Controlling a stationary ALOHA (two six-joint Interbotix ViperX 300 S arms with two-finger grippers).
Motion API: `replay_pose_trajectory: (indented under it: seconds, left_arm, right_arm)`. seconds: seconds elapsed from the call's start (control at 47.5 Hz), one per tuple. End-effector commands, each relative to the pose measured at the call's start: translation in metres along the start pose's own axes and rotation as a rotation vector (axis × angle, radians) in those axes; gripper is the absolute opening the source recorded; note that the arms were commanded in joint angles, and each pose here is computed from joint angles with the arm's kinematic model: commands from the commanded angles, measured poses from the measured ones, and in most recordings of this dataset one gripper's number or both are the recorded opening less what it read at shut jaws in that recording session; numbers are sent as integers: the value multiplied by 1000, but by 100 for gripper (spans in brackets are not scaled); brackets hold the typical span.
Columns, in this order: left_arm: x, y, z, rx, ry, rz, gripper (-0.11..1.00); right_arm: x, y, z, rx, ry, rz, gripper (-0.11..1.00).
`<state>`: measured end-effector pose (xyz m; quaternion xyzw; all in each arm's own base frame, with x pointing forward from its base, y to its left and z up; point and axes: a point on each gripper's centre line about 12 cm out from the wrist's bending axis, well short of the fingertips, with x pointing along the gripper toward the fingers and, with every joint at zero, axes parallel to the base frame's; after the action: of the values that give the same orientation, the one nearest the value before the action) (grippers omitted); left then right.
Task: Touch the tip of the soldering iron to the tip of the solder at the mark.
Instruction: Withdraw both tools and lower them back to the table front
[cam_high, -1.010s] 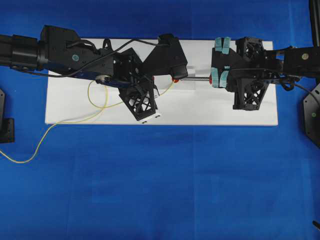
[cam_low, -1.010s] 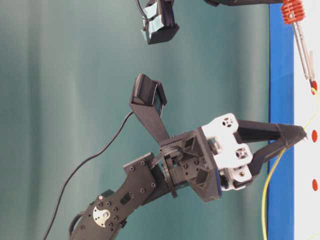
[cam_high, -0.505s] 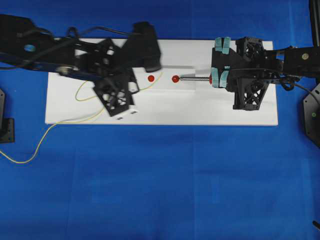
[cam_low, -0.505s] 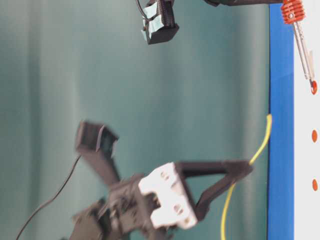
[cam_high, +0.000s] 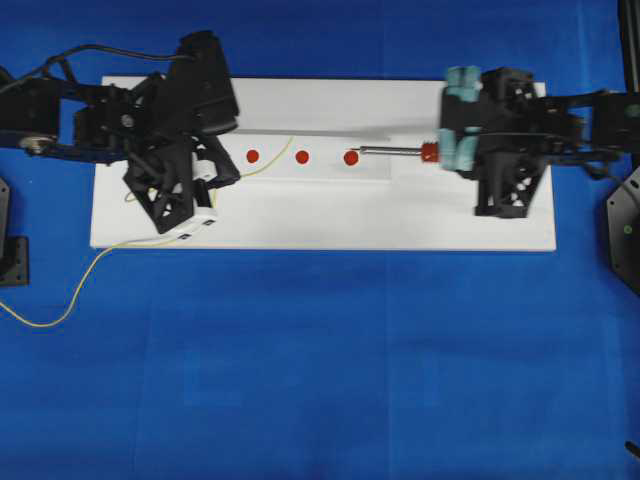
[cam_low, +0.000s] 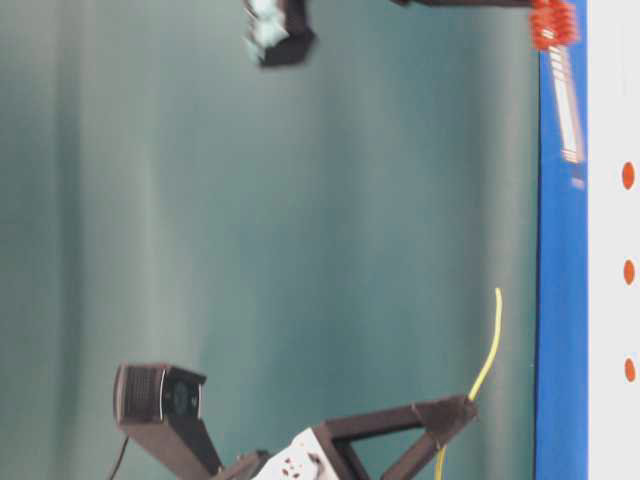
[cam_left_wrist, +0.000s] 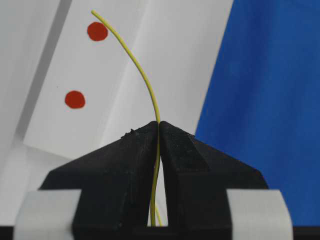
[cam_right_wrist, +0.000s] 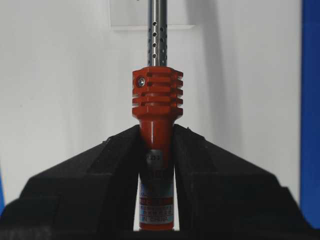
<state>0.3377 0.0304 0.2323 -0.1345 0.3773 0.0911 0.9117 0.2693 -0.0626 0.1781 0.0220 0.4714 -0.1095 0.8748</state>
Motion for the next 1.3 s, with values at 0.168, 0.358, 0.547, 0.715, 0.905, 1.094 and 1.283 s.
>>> replay_pose_trajectory:
  seconds: [0.168, 0.358, 0.547, 0.715, 0.905, 1.094, 1.283]
  left_arm:
    - [-15, 0, 2, 1, -82, -21, 2]
    - [-17, 0, -2, 2, -86, -24, 2]
    - [-18, 1, -4, 4, -101, -27, 2]
    - [-23, -11, -7, 7, -135, -69, 2]
    - [-26, -49, -20, -44, -136, -182, 2]
    - [-30, -94, -43, -22, -96, -306, 2]
    - [-19, -126, -80, 48, -82, -412, 2]
  right_arm:
    - [-52, -3, -8, 23, -193, -3, 6]
    - [-75, -4, -23, 62, -269, -1, 6]
    - [-68, -4, -27, 72, -248, 1, 6]
    - [-71, 5, -18, 123, -288, 51, 6]
    - [-80, 52, -17, 61, -313, 229, 6]
    - [-90, 102, -20, -39, -358, 406, 6]
    - [-70, 135, -28, -90, -307, 477, 6]
